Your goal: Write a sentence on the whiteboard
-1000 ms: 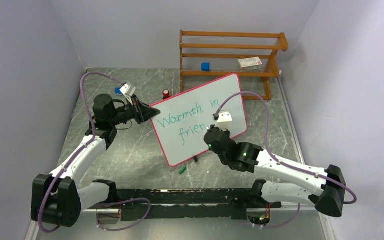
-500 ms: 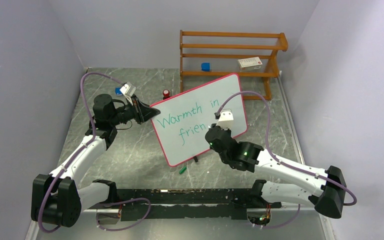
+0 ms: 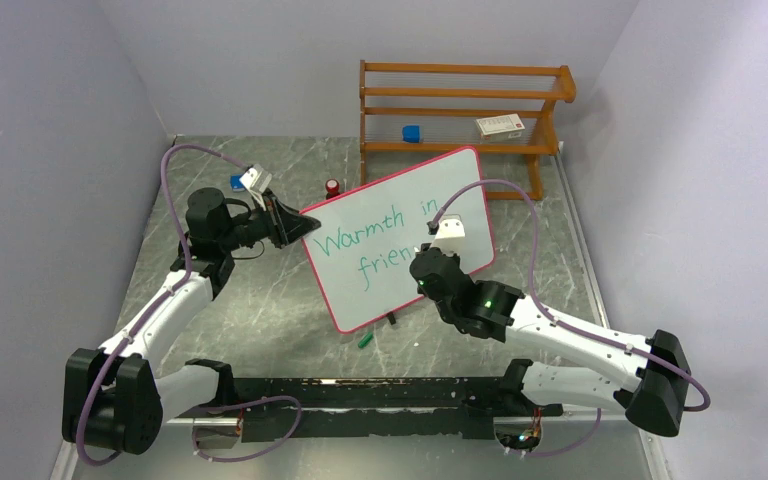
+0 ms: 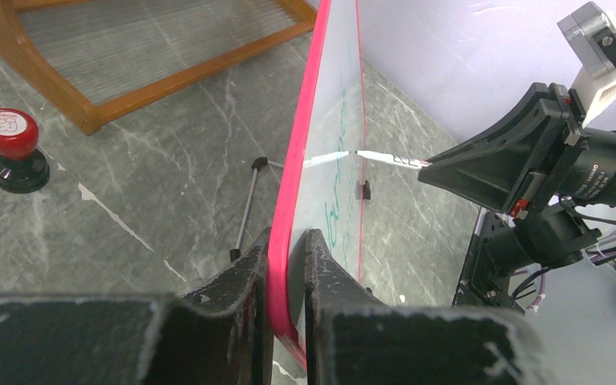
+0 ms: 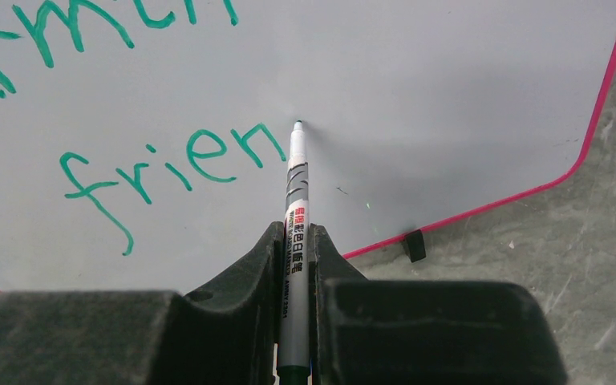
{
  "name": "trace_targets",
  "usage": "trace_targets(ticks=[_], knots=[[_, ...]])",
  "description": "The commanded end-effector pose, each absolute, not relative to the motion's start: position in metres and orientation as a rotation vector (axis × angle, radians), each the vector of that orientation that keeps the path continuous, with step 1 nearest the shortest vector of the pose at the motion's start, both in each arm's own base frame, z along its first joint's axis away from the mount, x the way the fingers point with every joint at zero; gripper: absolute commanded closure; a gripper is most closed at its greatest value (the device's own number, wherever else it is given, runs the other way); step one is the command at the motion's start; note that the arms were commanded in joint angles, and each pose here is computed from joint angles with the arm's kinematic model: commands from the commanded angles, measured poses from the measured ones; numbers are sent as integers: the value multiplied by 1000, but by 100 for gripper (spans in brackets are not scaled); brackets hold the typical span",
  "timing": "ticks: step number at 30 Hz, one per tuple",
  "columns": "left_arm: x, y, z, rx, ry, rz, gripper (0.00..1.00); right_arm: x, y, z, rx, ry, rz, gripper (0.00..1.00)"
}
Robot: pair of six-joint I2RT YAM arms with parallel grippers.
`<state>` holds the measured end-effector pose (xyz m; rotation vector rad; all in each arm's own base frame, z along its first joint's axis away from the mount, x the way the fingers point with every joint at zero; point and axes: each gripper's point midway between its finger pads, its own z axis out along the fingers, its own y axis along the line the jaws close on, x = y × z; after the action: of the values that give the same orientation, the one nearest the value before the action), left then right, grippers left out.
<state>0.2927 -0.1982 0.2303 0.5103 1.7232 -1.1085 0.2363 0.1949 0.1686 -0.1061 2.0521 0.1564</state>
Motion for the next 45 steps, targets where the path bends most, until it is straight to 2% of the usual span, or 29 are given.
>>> trace_targets(ticks=[1, 26, 45], knots=[[291, -193, 185, 539, 1851, -1039, 95, 241, 195, 170, -85, 2039, 157, 100], [291, -193, 184, 538, 1854, -1039, 95, 245, 203, 180, -100, 2006, 208, 100], [292, -193, 182, 536, 1862, -1036, 95, 236, 205, 161, -167, 2077, 207, 100]])
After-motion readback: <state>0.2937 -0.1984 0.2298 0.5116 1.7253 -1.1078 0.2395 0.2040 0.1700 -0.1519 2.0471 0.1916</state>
